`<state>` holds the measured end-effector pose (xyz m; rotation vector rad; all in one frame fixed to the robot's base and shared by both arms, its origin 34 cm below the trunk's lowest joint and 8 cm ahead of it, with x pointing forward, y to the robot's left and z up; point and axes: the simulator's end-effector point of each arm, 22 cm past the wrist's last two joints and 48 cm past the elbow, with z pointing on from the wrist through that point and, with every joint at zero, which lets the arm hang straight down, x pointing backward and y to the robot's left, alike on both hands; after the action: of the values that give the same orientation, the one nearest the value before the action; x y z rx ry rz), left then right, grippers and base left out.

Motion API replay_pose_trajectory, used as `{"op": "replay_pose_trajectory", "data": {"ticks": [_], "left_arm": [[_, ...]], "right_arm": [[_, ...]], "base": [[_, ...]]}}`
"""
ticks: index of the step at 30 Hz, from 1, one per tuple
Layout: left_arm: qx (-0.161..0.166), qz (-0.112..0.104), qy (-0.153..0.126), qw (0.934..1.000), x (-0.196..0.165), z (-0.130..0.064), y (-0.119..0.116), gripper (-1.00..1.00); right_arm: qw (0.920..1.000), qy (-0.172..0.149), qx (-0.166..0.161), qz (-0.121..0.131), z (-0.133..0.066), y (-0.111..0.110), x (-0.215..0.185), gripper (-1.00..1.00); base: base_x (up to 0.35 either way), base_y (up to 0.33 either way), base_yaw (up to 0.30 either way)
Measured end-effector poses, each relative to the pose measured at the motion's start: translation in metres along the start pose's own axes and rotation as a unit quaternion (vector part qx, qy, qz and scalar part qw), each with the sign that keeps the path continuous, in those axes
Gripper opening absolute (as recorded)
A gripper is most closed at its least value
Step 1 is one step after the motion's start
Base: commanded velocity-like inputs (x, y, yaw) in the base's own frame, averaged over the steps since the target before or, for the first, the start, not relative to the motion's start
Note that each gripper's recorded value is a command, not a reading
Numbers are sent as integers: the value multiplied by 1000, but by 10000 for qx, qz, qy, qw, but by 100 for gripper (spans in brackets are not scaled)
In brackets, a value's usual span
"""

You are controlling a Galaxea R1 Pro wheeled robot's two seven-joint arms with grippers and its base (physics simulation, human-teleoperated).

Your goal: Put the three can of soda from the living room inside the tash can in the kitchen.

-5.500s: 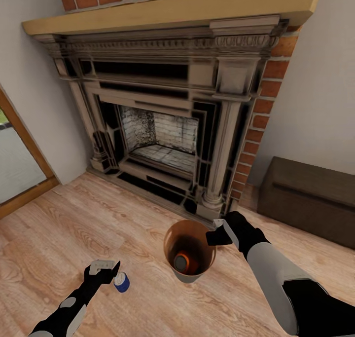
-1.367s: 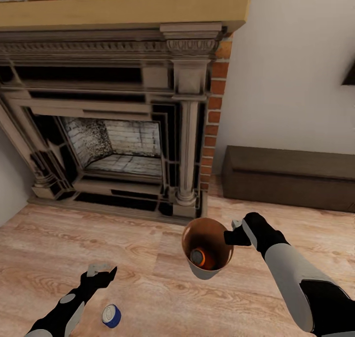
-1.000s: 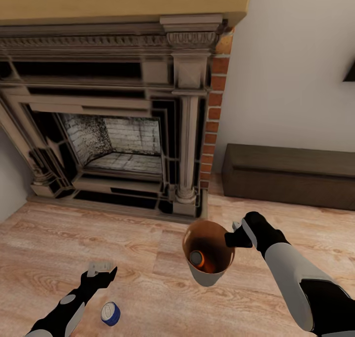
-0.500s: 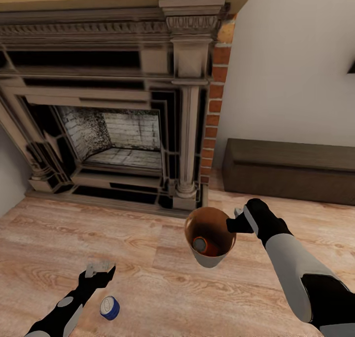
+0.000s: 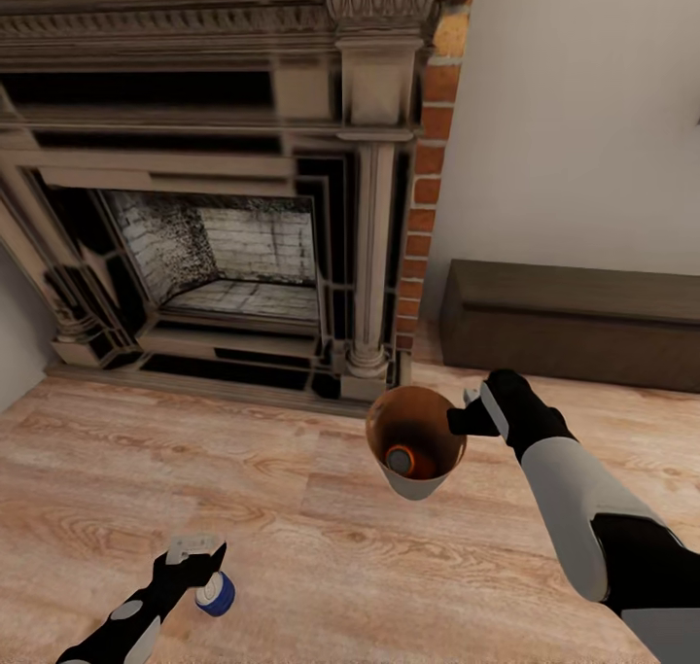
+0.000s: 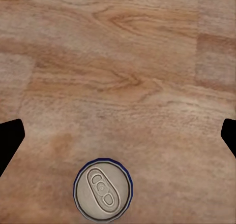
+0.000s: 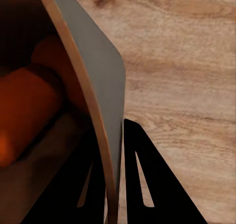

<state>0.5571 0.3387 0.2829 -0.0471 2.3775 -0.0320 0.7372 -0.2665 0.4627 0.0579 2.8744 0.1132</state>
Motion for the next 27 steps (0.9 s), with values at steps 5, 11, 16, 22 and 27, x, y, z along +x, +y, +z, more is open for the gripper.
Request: {"op": "replay_pose_trajectory", "data": {"ticks": [5,11,16,22,27], "left_arm": [[-10,-16,30,10000,13,7,1,100],[-159,6,52,9999,27,13,24,100],[-309,-145,31,9994,32,15,42,100],[-319,-233,-3,9992,32,16,42,100],[-294,-221,19,9993,35,17,40,100]], "right_arm": [[9999,42,-78,63,15,2,8,-100],[9999,83,-44,48,32,-1,17,-100],[9999,114,-37,50,41,-3,22,-100],[9999,155,-50,39,46,-1,24,-100],[9998,181,-18,14,49,-3,26,-100]], "base": [[0,0,37],[0,0,59],[0,0,62],[0,0,62],[0,0,62]]}}
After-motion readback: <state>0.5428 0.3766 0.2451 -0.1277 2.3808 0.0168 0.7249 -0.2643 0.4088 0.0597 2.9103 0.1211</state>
